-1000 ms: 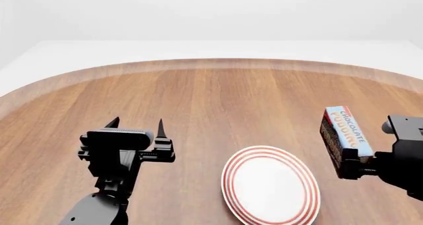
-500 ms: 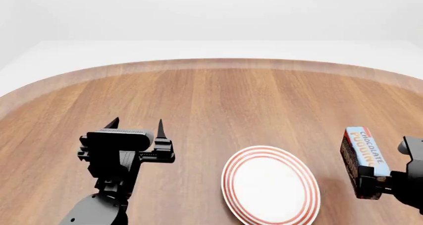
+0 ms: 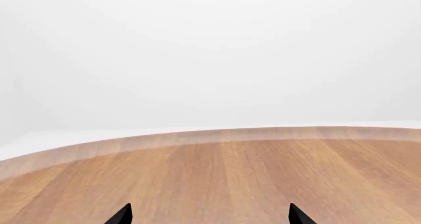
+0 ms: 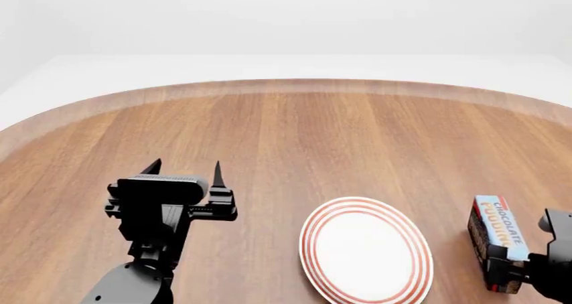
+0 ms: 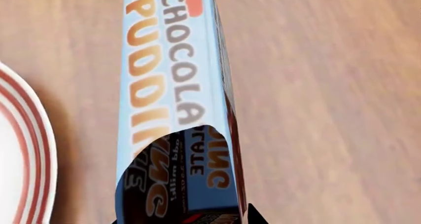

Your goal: Put the chocolate pudding to the right of the plate.

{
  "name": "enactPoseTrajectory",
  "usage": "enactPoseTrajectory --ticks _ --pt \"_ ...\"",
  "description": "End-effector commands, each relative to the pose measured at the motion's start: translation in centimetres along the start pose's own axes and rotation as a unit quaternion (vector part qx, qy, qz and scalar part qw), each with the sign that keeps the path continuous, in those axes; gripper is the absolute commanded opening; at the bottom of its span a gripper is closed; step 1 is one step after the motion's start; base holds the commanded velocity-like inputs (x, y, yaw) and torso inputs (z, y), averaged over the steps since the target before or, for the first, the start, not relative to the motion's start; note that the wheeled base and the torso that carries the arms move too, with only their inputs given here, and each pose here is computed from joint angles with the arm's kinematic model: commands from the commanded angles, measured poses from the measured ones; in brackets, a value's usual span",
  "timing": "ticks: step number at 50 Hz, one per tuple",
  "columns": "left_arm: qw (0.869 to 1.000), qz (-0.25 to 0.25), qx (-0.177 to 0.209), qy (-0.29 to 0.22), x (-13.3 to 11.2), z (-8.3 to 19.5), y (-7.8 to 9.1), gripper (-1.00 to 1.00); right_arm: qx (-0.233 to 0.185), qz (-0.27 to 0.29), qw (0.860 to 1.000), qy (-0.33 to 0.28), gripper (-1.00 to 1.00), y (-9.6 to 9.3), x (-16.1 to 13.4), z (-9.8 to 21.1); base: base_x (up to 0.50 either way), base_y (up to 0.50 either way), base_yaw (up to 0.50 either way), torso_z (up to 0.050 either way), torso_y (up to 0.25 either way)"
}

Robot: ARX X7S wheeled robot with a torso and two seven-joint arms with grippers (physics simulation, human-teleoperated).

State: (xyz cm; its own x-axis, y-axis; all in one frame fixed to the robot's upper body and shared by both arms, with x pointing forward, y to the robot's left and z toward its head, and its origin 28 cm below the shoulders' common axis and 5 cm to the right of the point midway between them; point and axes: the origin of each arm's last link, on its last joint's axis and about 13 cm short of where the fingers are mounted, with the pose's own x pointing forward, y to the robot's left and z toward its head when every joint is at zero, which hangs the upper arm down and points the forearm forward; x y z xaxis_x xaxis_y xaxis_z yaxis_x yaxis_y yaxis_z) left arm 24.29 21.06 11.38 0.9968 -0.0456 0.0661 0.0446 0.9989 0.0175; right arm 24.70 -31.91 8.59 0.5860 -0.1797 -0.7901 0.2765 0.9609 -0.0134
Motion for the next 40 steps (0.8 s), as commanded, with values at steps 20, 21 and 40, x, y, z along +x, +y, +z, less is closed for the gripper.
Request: enactPoseTrajectory --ticks 20,21,40 --pt "1.000 0.000 0.001 -0.003 0.0 0.3 0.0 1.00 -0.008 0.011 0.998 -0.058 1.00 0.4 -1.8 2.0 0.00 0.00 0.00 0.000 0.000" --pt "1.000 0.000 0.001 -0.003 0.0 0.3 0.0 1.00 -0.008 0.012 0.998 -0.063 1.00 0.4 -2.2 2.3 0.00 0.00 0.00 0.000 0.000" --pt "1.000 -0.002 -0.001 -0.002 -0.1 0.1 0.0 1.00 -0.011 0.023 0.987 -0.159 1.00 0.5 -7.7 5.7 0.00 0.00 0.00 0.000 0.000"
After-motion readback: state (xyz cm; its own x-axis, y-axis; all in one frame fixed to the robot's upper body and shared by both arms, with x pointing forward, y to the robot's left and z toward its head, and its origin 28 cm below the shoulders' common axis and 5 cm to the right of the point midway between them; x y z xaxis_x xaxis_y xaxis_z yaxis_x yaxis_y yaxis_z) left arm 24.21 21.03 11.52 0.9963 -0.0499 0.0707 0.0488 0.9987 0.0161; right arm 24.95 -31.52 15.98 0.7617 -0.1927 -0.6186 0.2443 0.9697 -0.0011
